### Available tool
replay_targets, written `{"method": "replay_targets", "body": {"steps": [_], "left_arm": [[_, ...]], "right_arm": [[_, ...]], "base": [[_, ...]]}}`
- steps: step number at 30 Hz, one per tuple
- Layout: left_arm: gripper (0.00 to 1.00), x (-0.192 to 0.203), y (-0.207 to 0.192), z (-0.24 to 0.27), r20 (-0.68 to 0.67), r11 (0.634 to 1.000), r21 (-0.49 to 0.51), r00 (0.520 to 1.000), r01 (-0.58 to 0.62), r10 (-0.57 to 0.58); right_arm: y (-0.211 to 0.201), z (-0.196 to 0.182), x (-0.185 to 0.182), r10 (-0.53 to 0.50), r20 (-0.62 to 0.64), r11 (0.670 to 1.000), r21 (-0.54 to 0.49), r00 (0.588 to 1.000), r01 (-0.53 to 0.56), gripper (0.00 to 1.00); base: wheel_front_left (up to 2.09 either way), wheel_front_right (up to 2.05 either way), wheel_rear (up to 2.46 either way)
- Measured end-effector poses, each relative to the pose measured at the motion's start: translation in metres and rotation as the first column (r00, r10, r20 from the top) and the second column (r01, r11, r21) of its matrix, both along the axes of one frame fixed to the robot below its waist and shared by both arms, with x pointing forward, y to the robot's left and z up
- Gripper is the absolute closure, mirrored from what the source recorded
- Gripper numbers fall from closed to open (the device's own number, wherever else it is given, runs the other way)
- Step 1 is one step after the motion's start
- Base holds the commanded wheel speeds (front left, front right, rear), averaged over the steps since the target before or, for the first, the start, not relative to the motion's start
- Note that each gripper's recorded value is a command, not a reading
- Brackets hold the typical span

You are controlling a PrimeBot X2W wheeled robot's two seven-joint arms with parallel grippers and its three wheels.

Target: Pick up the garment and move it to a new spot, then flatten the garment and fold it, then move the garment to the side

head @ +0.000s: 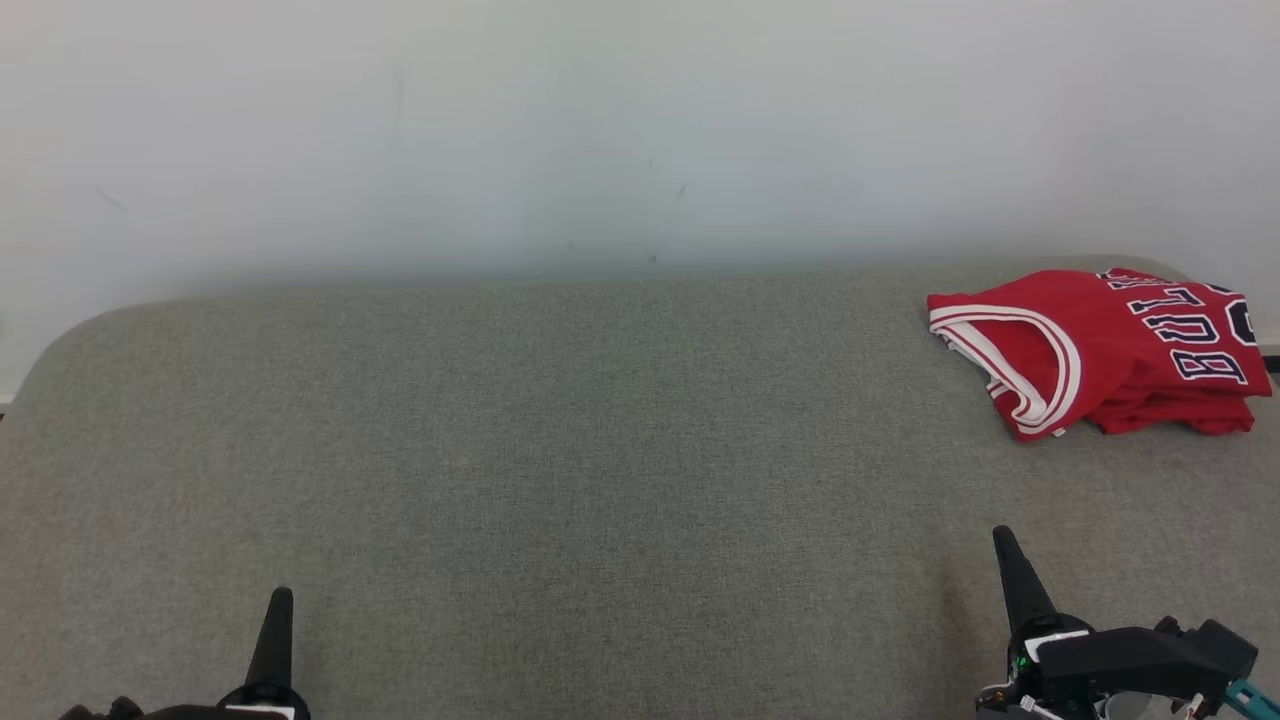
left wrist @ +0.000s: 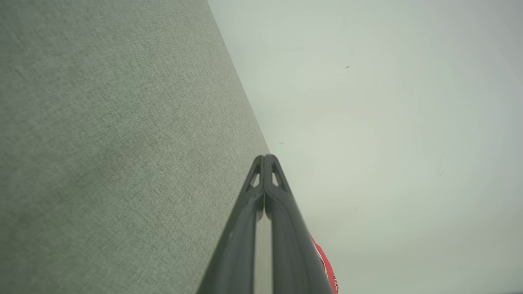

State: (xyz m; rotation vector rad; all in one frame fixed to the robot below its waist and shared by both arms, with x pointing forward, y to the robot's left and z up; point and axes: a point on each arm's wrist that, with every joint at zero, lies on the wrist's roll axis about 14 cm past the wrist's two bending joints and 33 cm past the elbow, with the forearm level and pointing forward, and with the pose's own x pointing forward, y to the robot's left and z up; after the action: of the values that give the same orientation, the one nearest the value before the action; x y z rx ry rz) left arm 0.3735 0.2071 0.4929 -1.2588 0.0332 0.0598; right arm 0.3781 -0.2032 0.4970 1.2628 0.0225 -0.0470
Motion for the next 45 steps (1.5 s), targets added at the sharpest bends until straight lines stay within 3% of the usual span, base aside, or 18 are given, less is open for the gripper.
{"method": "replay_targets", "body": {"steps": [37,45], "left_arm": [[1.00,0.013,-0.007,0.010,0.048,0.957,-0.289,0.999,0.022,-0.008],[1.00,0.014,-0.007,0.011,0.051,0.951,-0.308,0.999,0.026,-0.010]], "right_arm": [[0.003,0.007,0.009,0.010,0.037,0.960,0.281,0.999,-0.020,1.00],[0.003,0.008,0.010,0.008,0.042,0.953,0.304,0.999,-0.021,1.00]], "base": [[0.00,0.00,0.00],[0.00,0.00,0.00]]}}
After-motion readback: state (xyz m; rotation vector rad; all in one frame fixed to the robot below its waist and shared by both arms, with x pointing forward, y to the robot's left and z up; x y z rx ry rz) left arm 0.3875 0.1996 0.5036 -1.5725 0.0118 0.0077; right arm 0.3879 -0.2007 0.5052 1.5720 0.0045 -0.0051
